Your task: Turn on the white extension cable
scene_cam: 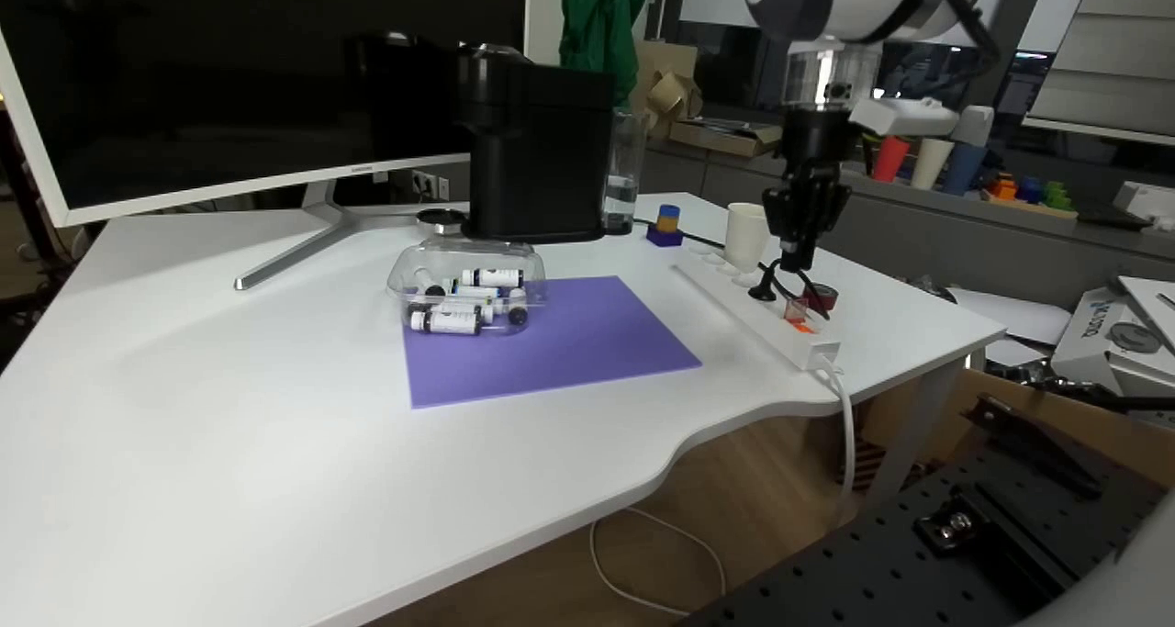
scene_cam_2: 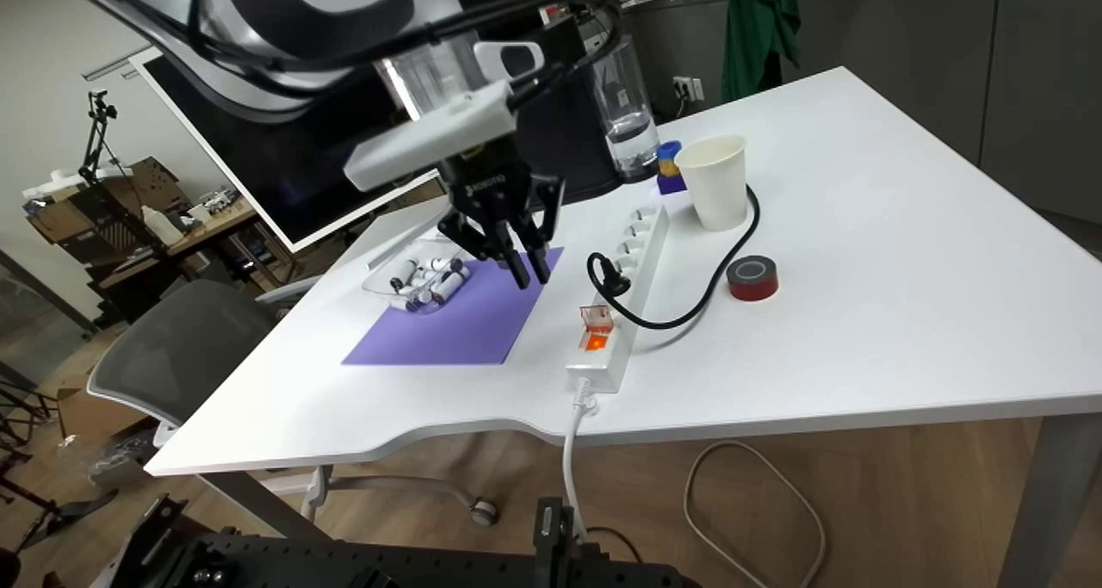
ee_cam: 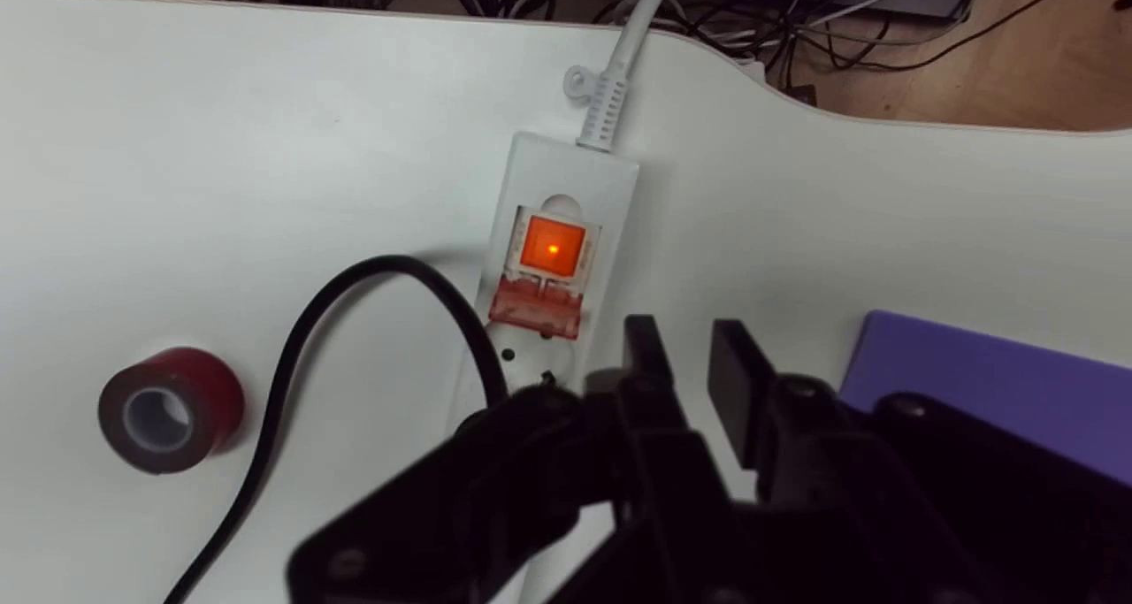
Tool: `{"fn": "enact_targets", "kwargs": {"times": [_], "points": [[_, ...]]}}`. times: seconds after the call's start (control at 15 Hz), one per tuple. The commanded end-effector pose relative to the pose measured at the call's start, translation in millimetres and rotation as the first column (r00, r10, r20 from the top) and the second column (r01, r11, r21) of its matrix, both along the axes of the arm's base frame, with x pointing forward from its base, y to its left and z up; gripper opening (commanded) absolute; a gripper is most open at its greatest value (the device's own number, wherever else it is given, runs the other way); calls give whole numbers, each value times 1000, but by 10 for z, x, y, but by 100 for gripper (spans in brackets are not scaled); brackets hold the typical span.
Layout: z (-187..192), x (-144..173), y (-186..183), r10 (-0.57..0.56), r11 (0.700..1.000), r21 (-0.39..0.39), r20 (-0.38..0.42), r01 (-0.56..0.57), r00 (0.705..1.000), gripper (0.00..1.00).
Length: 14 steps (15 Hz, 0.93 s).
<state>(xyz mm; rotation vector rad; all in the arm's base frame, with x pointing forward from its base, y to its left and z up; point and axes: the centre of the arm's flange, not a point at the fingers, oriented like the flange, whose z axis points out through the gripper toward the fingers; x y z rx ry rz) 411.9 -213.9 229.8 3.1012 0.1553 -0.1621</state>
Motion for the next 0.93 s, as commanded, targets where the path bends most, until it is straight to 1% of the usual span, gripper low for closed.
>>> {"fn": "enact_targets", "kwargs": {"times": [0.0, 0.13, 0.27, 0.4, 0.47, 0.6, 0.67, 0.8, 0.87], "points": [[875, -193, 301, 18, 997, -77, 18, -16, 1000, 54], [1295, -255, 395, -9, 995, -103, 16, 10, 1000, 66], [1608, -337, 418, -64, 993, -102, 27, 66, 998, 80], [1806, -435, 390, -115, 991, -67, 43, 118, 992, 93], [1832, -475, 370, -145, 988, -48, 47, 147, 988, 98], [1674, -559, 285, -167, 985, -27, 25, 168, 986, 100], [1533, -591, 230, -175, 984, -13, 16, 175, 984, 100], [1176, -652, 130, -183, 982, 37, -41, 185, 982, 100], [1010, -674, 98, -217, 974, 51, -60, 220, 974, 100]]}}
